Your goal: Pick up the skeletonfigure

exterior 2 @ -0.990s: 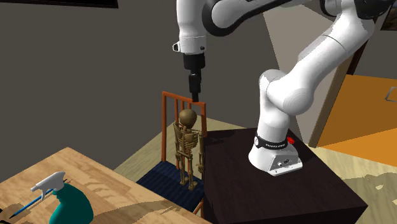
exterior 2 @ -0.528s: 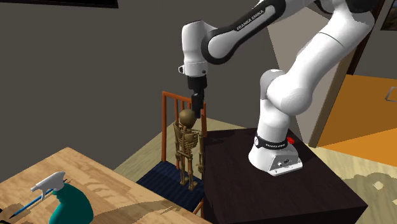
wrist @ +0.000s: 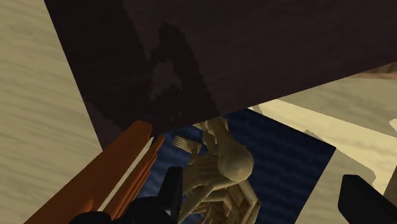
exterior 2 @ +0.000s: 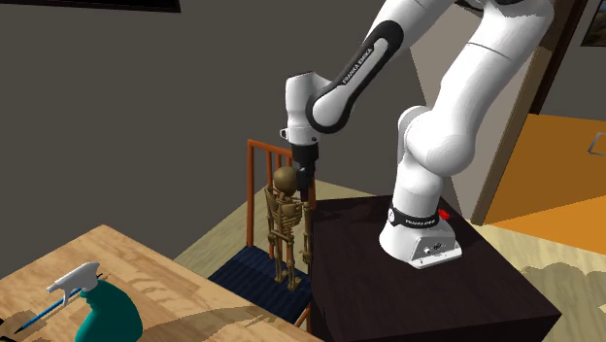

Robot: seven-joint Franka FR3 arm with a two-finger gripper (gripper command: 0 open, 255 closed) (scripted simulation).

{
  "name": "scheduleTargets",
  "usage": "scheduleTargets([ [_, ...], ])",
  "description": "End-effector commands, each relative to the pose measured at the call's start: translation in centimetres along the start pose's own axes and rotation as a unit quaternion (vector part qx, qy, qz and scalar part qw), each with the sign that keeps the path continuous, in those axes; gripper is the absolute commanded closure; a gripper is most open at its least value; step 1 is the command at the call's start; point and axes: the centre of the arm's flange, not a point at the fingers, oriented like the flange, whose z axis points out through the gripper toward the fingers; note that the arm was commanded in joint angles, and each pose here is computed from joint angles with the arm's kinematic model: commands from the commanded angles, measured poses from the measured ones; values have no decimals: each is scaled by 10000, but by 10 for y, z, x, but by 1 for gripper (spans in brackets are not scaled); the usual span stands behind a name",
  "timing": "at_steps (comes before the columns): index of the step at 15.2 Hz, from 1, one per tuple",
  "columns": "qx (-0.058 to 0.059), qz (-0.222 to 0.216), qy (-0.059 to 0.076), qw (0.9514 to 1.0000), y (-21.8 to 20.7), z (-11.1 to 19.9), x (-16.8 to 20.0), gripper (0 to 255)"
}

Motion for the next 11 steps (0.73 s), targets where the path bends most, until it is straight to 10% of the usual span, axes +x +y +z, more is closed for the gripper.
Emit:
scheduleTargets([
  [1,20,75,-88,9999,8,18,-1,0],
  [8,20,75,-88,9999,10,47,1,0],
  [9,20,74,-87,9999,11,47,1,255],
  [11,19,75,-85,9999,12,48,2,255],
])
